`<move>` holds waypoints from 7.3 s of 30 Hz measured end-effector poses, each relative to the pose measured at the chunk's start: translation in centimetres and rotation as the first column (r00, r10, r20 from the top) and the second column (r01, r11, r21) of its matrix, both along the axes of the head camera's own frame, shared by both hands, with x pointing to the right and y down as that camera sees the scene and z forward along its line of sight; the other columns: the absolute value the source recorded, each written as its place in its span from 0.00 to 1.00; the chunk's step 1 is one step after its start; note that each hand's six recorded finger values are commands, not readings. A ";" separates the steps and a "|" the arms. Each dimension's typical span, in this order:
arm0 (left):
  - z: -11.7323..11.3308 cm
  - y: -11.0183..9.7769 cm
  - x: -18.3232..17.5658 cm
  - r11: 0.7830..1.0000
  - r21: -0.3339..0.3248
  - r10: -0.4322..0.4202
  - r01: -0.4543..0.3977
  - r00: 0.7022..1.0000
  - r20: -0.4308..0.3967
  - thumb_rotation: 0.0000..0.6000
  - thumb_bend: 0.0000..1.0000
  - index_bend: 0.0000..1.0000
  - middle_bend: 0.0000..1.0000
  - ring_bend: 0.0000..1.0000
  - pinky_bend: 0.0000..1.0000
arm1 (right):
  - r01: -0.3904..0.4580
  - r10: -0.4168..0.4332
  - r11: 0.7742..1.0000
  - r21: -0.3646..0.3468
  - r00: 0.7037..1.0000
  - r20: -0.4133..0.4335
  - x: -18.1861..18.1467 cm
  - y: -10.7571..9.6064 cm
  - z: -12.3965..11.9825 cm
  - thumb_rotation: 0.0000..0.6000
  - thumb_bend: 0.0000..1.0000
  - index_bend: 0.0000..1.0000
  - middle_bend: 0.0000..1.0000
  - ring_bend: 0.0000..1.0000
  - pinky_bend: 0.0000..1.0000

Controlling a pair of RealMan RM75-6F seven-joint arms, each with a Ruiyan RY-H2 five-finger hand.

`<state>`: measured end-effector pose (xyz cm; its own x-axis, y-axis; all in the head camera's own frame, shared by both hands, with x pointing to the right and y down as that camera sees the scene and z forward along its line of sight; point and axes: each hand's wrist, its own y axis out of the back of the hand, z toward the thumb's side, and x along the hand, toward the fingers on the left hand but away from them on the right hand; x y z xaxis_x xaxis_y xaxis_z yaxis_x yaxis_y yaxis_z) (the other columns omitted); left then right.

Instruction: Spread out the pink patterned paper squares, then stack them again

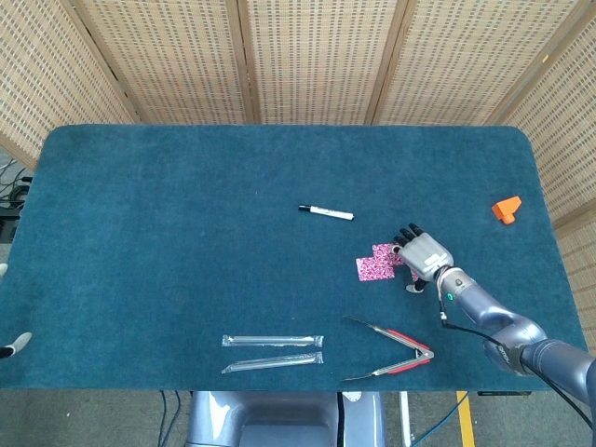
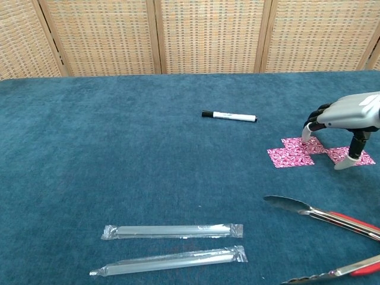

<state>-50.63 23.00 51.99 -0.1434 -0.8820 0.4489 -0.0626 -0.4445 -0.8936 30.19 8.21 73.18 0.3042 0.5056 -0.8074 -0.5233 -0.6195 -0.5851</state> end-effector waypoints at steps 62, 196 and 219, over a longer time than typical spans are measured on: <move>0.2 0.3 0.0 1.000 -0.011 -0.007 0.007 1.000 0.004 1.00 0.04 0.03 0.00 0.00 0.00 | 0.059 -0.059 0.998 0.013 0.998 -0.008 -0.8 -0.2 -0.2 0.74 0.26 0.20 0.15 0.00 0.00; -0.7 1.0 -1.3 1.000 0.006 -0.026 0.026 1.000 0.003 1.00 0.04 0.03 0.00 0.00 0.00 | -0.153 0.148 0.988 0.017 0.975 0.164 -4.8 2.3 2.2 1.00 0.26 0.37 0.19 0.00 0.00; -0.5 1.1 -1.5 1.000 0.004 -0.031 0.031 1.000 0.004 1.00 0.04 0.03 0.00 0.00 0.00 | -0.150 0.145 0.988 0.020 0.978 0.152 -5.0 1.7 2.1 1.00 0.31 0.38 0.19 0.00 0.00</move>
